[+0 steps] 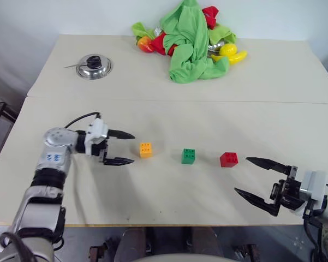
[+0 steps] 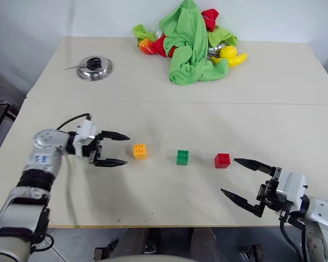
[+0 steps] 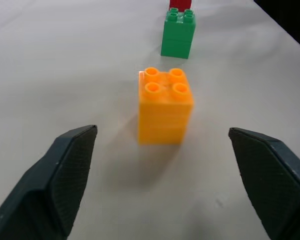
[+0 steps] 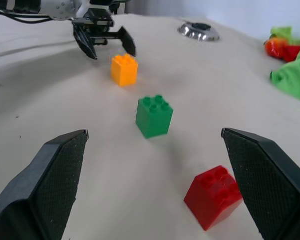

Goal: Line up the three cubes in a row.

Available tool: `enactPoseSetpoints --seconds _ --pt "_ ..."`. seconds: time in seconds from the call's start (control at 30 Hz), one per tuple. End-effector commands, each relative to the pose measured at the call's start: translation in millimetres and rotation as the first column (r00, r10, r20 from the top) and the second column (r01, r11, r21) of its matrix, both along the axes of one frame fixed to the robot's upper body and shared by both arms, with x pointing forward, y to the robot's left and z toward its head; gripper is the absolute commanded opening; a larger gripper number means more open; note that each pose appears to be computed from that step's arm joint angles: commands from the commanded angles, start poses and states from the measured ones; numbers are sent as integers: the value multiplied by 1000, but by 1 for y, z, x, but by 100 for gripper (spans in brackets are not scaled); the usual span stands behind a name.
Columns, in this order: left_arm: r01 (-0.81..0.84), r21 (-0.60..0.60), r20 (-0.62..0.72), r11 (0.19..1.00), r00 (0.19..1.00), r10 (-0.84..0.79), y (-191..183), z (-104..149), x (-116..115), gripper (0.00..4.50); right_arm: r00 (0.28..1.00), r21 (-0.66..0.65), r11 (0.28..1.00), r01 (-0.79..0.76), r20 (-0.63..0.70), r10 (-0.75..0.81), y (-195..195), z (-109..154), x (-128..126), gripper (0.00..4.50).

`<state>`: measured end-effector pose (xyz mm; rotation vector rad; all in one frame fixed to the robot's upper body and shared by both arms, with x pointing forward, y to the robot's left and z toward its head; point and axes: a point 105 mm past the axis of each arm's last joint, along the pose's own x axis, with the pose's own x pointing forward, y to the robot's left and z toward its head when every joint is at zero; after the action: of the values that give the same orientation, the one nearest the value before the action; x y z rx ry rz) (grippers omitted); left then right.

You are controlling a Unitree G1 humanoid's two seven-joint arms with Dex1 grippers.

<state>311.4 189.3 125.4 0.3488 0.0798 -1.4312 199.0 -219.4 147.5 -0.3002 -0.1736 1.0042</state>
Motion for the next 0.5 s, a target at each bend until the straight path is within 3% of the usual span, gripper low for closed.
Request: enactPoseSetpoints --seconds 0.03,0.3,0.5 --pt "-59 -52 21 997 998 60 22 16 -20 448 999 -4 1000 17 38 -16 -18 11 -3 450" --pt "-245 -237 102 940 956 275 36 38 -25 448 996 12 999 33 87 -34 -31 13 20 450" --pt "-215 -242 81 946 967 240 21 27 -37 448 998 -22 999 31 51 -30 -39 5 16 450"
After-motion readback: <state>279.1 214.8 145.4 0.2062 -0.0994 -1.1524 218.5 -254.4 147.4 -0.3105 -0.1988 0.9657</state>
